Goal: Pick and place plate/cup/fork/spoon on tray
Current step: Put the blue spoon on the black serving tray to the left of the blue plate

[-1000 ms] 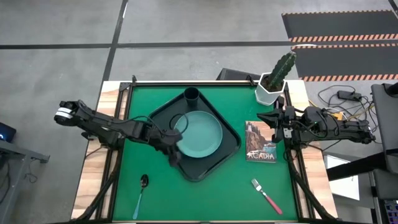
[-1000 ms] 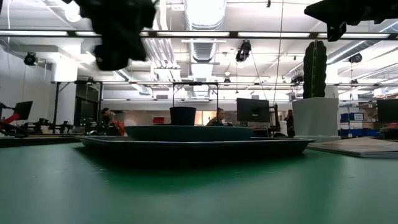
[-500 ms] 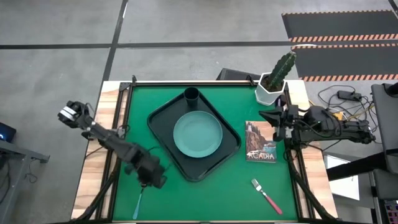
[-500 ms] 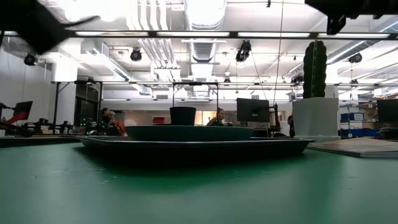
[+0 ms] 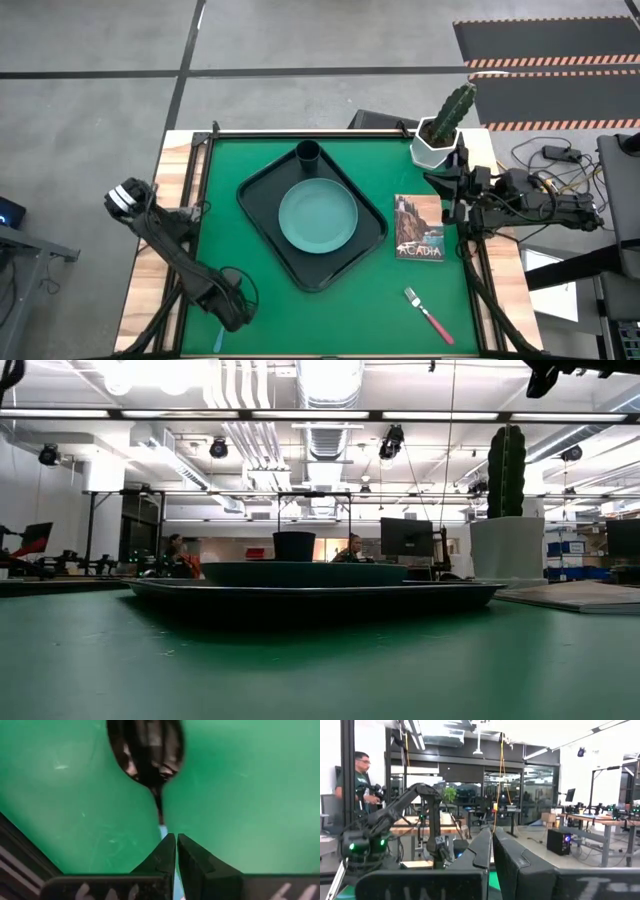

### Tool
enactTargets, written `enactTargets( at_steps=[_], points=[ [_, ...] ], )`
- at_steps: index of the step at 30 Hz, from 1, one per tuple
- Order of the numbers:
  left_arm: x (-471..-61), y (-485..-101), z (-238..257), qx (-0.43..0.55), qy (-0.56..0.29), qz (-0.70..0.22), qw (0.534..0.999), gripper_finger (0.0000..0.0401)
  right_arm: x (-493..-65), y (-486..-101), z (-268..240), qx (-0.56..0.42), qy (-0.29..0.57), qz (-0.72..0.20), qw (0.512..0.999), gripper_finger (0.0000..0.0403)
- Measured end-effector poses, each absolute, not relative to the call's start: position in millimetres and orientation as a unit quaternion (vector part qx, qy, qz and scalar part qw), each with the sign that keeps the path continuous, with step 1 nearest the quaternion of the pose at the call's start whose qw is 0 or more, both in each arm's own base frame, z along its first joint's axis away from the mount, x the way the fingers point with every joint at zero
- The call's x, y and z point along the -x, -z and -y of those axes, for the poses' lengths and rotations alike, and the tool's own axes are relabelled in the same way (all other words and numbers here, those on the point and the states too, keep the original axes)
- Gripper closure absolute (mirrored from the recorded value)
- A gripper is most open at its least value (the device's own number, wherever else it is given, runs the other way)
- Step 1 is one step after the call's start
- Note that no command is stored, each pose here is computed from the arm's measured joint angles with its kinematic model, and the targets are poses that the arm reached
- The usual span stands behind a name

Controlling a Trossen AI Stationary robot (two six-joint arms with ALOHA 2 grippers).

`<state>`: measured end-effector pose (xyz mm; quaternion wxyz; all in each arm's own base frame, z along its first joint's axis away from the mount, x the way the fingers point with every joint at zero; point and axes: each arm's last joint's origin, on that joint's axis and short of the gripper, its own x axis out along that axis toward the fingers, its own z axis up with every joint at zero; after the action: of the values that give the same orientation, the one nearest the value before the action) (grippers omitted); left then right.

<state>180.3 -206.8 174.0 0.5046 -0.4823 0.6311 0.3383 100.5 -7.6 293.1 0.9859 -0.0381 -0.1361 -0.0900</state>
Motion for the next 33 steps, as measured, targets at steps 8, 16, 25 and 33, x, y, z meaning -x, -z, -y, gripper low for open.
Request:
enactTargets(
  at_steps=[8, 16, 25, 33],
  points=[
    [-181.1, -169.2, 212.4, 0.483, -0.355, -0.621, 0.505, 0.0401, -100.4, -293.7, 7.6, 0.064, 0.094, 0.137, 0.984, 0.0394],
    [-179.3, -167.7, 212.1, 0.486, -0.366, -0.609, 0.510, 0.0396, -100.2, -294.1, 7.6, 0.070, 0.095, 0.138, 0.983, 0.0394],
    [-176.3, -164.8, 209.9, 0.477, -0.375, -0.609, 0.511, 0.0327, -100.6, -293.0, 7.6, 0.068, 0.094, 0.133, 0.984, 0.0394],
    [-169.1, -156.6, 214.7, 0.452, -0.381, -0.617, 0.519, 0.0309, -100.7, -292.7, 7.6, 0.063, 0.093, 0.132, 0.985, 0.0394]
  ],
)
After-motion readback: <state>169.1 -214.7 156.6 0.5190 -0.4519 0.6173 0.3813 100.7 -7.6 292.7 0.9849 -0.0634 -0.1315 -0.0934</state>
